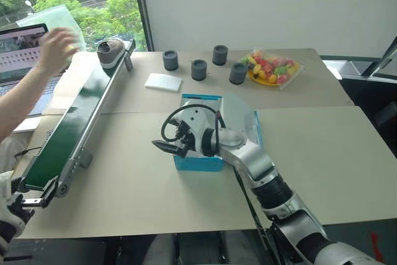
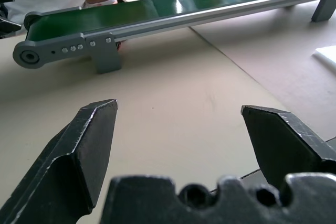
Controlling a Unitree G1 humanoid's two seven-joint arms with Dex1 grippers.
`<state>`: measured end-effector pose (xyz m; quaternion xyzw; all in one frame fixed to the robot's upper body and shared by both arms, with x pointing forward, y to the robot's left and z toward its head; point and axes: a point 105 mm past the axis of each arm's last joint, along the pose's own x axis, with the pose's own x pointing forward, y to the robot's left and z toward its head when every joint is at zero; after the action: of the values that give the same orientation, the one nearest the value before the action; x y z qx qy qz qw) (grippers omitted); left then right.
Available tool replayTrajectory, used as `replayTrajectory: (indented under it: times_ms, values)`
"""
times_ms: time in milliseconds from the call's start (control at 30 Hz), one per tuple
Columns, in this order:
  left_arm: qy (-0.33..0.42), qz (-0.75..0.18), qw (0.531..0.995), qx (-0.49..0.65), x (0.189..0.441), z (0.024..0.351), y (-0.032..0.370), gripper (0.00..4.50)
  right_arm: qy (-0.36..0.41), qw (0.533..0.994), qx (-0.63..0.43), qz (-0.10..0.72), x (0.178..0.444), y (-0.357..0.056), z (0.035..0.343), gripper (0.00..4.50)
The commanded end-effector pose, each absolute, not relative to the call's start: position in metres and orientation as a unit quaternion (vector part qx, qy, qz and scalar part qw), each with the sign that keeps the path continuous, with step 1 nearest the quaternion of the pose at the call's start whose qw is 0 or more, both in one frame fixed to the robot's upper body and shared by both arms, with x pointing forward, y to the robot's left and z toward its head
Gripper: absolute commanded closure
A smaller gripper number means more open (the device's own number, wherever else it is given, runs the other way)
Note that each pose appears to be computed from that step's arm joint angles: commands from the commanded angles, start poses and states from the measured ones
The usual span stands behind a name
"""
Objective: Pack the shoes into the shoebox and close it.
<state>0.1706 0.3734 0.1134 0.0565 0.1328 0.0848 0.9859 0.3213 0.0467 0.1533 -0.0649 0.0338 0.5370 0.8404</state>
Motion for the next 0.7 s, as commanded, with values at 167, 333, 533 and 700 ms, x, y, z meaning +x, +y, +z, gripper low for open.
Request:
replayTrajectory:
  times_ms: [167,333,533,700]
  values:
    - [0.103,0.078,0.990,0.059,0.176,0.124,0.372,0.00,0.021,0.848,-0.070,0.524,0.322,0.039,0.157,0.03]
    - [0.082,0.078,0.993,0.039,0.186,0.132,0.377,0.00,0.025,0.855,-0.083,0.512,0.325,0.034,0.151,0.03]
    - [0.076,0.073,0.994,0.023,0.198,0.131,0.380,0.00,0.024,0.862,-0.094,0.498,0.328,0.029,0.149,0.03]
    - [0.088,0.065,0.994,0.019,0.209,0.122,0.376,0.00,0.020,0.870,-0.088,0.485,0.333,0.025,0.153,0.03]
